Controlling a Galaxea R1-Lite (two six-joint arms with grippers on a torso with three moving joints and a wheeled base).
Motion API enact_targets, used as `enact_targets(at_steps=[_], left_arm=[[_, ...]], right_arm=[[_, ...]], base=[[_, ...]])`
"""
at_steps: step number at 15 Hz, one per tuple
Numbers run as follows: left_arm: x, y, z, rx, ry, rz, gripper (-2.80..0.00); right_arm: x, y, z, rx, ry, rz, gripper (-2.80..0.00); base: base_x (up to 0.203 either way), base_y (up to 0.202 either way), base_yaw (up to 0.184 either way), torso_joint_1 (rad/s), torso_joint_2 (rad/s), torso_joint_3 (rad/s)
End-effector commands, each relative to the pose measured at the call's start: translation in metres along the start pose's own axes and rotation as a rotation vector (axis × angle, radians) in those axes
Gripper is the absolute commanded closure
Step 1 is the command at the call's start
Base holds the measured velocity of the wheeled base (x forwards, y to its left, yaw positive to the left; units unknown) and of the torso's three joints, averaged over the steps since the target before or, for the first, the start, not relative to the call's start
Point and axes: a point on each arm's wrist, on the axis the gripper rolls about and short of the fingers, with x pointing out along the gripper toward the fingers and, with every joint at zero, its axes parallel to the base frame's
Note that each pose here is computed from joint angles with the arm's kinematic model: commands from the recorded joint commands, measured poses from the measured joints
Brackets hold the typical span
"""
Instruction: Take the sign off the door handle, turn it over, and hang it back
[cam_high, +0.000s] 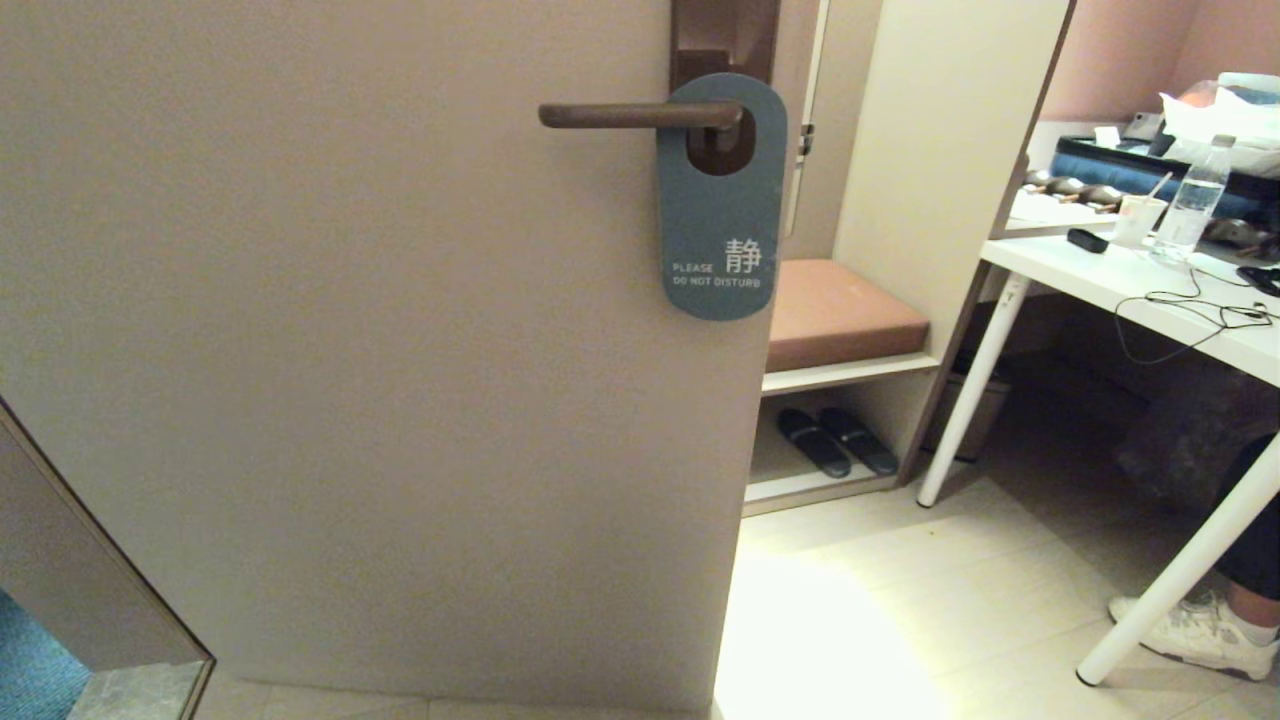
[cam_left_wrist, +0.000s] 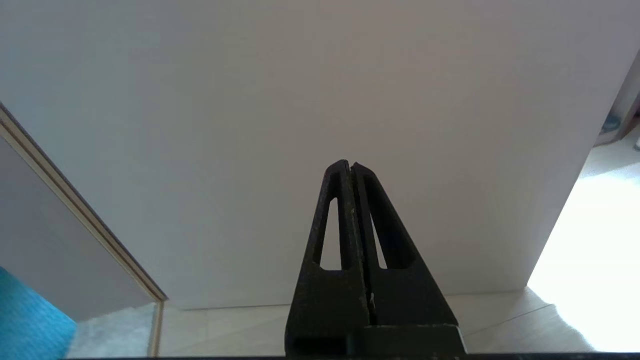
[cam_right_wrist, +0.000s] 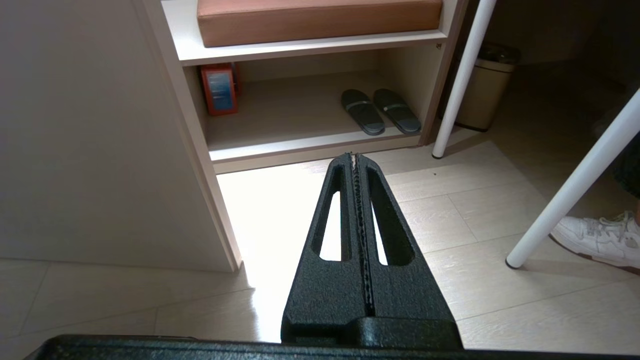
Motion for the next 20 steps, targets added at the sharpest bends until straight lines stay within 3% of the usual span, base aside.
enact_targets(at_steps=[1,20], left_arm=[[0.0000,0.0000,0.0000,-0.016,0.000,0.003,0.00],[0.0000,0.0001,0.0001,-0.025,-0.001,0.005,0.00]], right_arm=[[0.0000,0.0000,-0.0001,-0.001,0.001,0.000,0.00],[0.0000,0.0000,0.0000,-0.001,0.000,0.000,0.00]], base=[[0.000,0.000,0.000,0.000,0.00,0.000],[0.000,0.000,0.000,0.000,0.00,0.000]])
